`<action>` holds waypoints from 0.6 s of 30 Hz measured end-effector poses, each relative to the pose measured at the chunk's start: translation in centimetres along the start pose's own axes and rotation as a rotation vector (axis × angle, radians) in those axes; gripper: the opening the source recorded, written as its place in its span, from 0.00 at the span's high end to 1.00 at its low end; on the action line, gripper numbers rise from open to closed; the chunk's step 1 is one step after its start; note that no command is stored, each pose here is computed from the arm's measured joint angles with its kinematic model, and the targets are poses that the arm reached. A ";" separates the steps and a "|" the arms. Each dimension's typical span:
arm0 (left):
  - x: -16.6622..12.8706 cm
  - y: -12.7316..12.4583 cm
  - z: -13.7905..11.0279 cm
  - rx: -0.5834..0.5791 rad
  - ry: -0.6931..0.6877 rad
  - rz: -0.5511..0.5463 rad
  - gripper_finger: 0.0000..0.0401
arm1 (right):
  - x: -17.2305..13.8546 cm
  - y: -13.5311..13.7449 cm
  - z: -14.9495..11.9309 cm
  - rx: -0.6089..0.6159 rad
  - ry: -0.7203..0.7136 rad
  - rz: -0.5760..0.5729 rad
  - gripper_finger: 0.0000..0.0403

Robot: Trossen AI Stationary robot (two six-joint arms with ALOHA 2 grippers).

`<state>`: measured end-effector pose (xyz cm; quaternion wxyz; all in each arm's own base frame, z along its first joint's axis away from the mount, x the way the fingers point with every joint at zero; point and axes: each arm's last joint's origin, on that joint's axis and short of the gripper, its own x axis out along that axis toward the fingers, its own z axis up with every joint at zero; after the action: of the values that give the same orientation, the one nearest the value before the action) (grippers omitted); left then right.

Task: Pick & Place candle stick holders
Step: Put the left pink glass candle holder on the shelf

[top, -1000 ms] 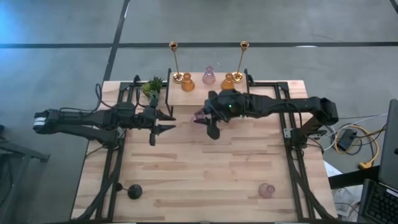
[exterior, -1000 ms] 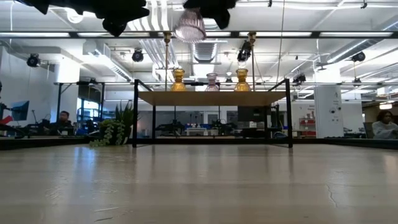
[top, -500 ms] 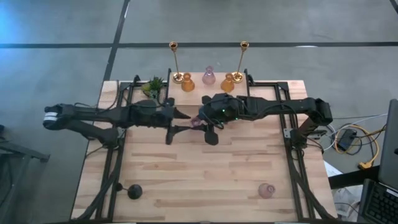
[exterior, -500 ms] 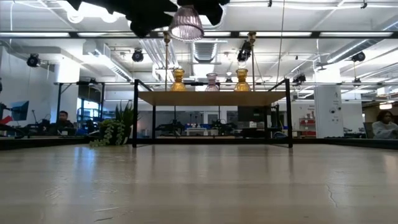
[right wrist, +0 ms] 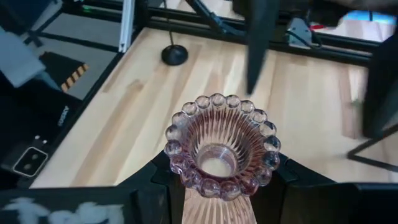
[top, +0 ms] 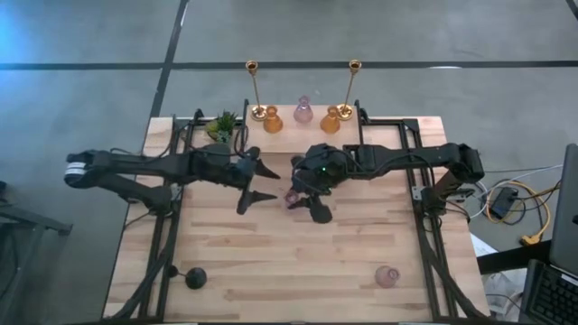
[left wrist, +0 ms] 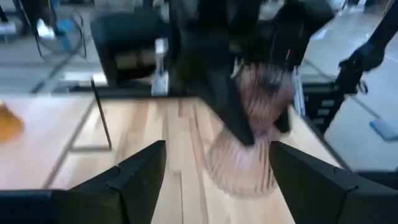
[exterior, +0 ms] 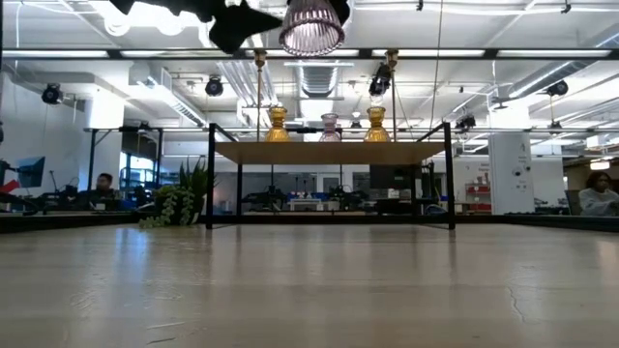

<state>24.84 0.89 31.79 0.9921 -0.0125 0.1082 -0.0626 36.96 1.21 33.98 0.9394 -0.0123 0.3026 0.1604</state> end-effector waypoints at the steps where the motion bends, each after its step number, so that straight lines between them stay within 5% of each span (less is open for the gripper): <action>1: -0.2 0.0 0.3 0.006 -0.020 0.000 0.28 | 0.0 0.0 0.0 0.001 0.001 0.000 0.71; 14: -1.4 -0.4 0.9 0.089 -0.051 0.003 0.29 | 0.0 -0.4 -0.1 -0.002 0.002 -0.016 0.71; 18: -1.6 0.0 0.8 0.073 -0.027 0.151 0.29 | -0.1 -1.0 0.0 0.044 -0.004 -0.210 0.71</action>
<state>23.45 1.07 32.90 0.9951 0.0311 0.0931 0.0088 37.23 0.27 33.99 0.9517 -0.0231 0.3011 0.0545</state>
